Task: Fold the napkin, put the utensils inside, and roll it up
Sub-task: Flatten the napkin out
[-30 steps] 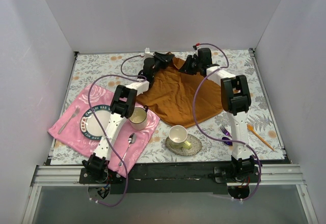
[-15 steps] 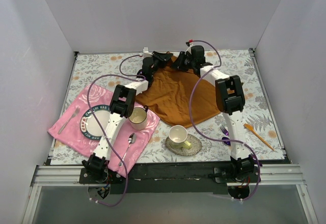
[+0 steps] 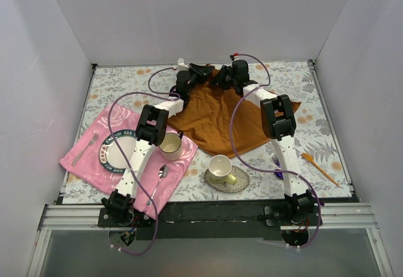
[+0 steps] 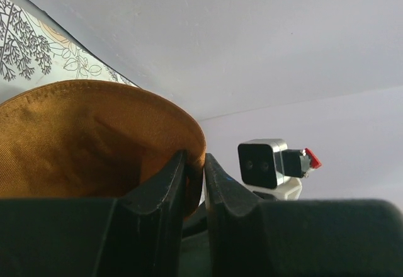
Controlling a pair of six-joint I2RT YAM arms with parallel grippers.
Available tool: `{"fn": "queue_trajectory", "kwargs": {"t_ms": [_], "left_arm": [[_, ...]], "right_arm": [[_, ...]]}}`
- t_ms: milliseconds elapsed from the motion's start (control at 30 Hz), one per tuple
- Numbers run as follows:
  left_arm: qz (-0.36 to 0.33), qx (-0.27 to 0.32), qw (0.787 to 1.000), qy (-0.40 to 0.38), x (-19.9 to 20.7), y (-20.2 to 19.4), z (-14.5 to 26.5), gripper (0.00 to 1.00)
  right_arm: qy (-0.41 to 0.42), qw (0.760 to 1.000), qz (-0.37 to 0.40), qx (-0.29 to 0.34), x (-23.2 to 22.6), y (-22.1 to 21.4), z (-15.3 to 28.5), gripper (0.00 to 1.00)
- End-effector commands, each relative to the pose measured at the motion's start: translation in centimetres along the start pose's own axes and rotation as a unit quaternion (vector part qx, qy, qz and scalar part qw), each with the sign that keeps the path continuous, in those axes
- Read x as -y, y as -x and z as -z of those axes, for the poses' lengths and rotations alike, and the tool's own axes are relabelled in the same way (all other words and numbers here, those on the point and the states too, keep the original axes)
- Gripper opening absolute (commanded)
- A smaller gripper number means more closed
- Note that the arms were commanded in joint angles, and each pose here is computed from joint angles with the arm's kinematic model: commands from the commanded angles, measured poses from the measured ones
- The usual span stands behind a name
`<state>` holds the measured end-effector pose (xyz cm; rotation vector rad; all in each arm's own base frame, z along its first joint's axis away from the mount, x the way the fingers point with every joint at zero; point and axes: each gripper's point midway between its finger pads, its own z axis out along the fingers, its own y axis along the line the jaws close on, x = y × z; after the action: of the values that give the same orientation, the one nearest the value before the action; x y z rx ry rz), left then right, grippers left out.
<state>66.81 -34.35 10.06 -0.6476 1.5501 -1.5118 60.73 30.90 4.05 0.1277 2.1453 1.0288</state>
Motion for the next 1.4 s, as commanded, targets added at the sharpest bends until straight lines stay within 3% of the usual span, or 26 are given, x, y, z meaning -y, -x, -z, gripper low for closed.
{"fn": "queue_trajectory", "kwargs": {"t_ms": [0, 200, 267, 300, 333, 367, 433, 600, 667, 800, 967, 1000, 1033, 1100, 1167, 1367], "left_arm": [[0.204, -0.006, 0.977, -0.056, 10.2, 2.2, -0.2, 0.17], [0.206, -0.009, 0.977, -0.055, 10.2, 2.1, -0.3, 0.17], [0.204, -0.022, 0.977, -0.057, 10.6, 1.6, -0.3, 0.25], [0.193, -0.027, 0.98, -0.05, 10.5, 1.7, -0.3, 0.32], [0.185, -0.043, 0.981, -0.046, 10.5, 1.2, -0.1, 0.65], [0.171, -0.05, 0.983, -0.049, 11.0, 1.0, 0.0, 0.8], [0.112, -0.06, 0.991, -0.047, 12.4, 1.4, 0.2, 0.84], [-0.009, -0.059, 0.998, 0.003, 13.3, 3.9, 3.1, 0.85], [-0.065, -0.063, 0.996, 0.013, 14.0, 4.6, 3.8, 0.84], [-0.105, -0.094, 0.988, 0.064, 13.0, 4.6, 4.7, 0.84], [-0.09, -0.142, 0.981, 0.099, 9.6, 2.5, 6.4, 0.77], [-0.09, -0.145, 0.98, 0.097, 9.2, 2.2, 6.6, 0.77], [-0.086, -0.156, 0.979, 0.099, 8.6, 1.7, 6.8, 0.73], [-0.078, -0.157, 0.979, 0.107, 6.7, 1.4, 6.5, 0.67], [-0.064, -0.144, 0.982, 0.102, 5.9, 1.6, 5.9, 0.58], [-0.033, -0.051, 0.997, 0.044, 3.9, 3.6, 3.3, 0.42]], "right_arm": [[0.017, 0.997, 0.001, 0.071, -1.2, 5.0, -0.3, 0.27], [0.007, 0.994, -0.028, 0.102, 0.4, 6.2, -0.8, 0.27], [0.009, 0.992, -0.03, 0.121, 0.5, 7.7, -0.9, 0.27], [-0.006, 0.991, -0.038, 0.132, 1.9, 7.9, -1.5, 0.27], [0.006, 0.987, -0.03, 0.155, 0.9, 9.8, -1.4, 0.27], [0.003, 0.985, -0.026, 0.172, 1.5, 11.2, -1.2, 0.27], [-0.01, 0.978, -0.019, 0.206, 3.0, 12.9, -1.2, 0.21], [-0.028, 0.958, 0.003, 0.286, 4.2, 19.2, 2.4, 0.22], [-0.046, 0.952, 0.019, 0.301, 4.9, 20.8, 3.6, 0.25], [-0.058, 0.952, 0.037, 0.297, 5.0, 23.2, 6.5, 0.31], [-0.066, 0.977, 0.094, 0.182, 3.4, 19.2, 9.1, 0.41], [-0.048, 0.976, 0.114, 0.177, 1.1, 19.6, 10.7, 0.43], [-0.06, 0.983, 0.103, 0.143, 2.7, 16.8, 10.6, 0.44], [-0.036, 0.987, 0.097, 0.125, 1.2, 15.5, 11.8, 0.45], [-0.028, 0.992, 0.076, 0.093, 2.3, 12.5, 11.7, 0.43], [0.03, 0.996, 0.017, 0.086, 2.0, 10.1, 11.0, 0.41]]}}
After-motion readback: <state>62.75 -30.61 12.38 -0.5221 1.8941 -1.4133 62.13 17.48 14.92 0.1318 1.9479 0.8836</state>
